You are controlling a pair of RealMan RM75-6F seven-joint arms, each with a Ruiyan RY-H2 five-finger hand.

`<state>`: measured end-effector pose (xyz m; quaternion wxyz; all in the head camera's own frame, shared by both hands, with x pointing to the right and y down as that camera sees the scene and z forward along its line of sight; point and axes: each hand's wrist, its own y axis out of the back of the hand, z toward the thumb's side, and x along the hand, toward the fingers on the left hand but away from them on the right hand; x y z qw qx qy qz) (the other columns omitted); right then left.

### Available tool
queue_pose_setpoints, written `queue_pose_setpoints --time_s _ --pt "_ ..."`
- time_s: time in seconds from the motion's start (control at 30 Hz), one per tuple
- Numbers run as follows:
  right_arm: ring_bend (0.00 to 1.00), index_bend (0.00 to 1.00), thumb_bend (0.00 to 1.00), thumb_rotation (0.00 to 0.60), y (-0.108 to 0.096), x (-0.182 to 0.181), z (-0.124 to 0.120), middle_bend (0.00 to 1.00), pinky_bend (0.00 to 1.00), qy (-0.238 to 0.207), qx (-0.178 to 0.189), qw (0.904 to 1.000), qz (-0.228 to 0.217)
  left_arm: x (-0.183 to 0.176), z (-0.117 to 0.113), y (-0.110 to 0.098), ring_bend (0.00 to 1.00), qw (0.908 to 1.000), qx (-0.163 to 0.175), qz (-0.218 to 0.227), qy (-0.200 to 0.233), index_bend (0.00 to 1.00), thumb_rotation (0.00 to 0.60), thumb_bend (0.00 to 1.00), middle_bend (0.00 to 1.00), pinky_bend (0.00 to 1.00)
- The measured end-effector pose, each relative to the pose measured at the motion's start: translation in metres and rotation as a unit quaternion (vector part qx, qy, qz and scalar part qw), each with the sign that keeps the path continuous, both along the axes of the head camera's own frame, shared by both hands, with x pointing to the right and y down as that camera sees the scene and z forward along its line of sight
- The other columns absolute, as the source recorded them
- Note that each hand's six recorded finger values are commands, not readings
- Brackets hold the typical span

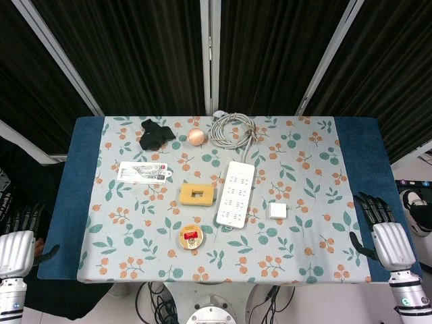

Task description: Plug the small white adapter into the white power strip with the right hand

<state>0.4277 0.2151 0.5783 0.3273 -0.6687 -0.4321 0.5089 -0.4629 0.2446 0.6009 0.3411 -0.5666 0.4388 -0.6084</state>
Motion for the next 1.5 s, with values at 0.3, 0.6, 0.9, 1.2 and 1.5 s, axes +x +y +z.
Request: queue_pose_setpoints --time_s 0.3,0.6,0.9,1.2,1.5 --pt "0.00 0.00 0.33 0.600 -0.003 -0.006 0.002 0.04 0.00 -0.003 -0.003 0.9999 -0.012 0.002 0.001 -0.002 0.00 1.0000 0.000 0.002 0.002 0.06 0.600 0.14 0.03 0.00" --pt "0.00 0.00 0.47 0.600 -0.014 -0.042 0.011 0.13 0.00 -0.021 -0.034 0.9947 -0.095 0.003 0.000 -0.001 0.00 1.0000 0.001 0.002 0.005 0.06 0.600 0.14 0.03 0.00" --pt "0.00 0.00 0.55 0.600 -0.040 -0.128 0.046 0.23 0.00 -0.045 -0.104 0.9653 -0.235 0.006 -0.004 0.001 0.00 0.9999 0.007 0.005 0.009 0.06 0.600 0.14 0.03 0.00" --pt "0.00 0.00 0.54 0.600 -0.055 -0.228 0.089 0.23 0.00 -0.079 -0.165 0.9272 -0.327 0.006 -0.004 0.001 0.00 0.9999 0.009 0.005 0.011 0.06 0.600 0.14 0.03 0.00" --pt "0.00 0.00 0.54 0.600 -0.064 -0.278 0.119 0.23 0.00 -0.077 -0.182 0.9160 -0.349 0.003 -0.003 0.002 0.00 0.9999 0.007 0.001 0.012 0.06 0.600 0.14 0.03 0.00"
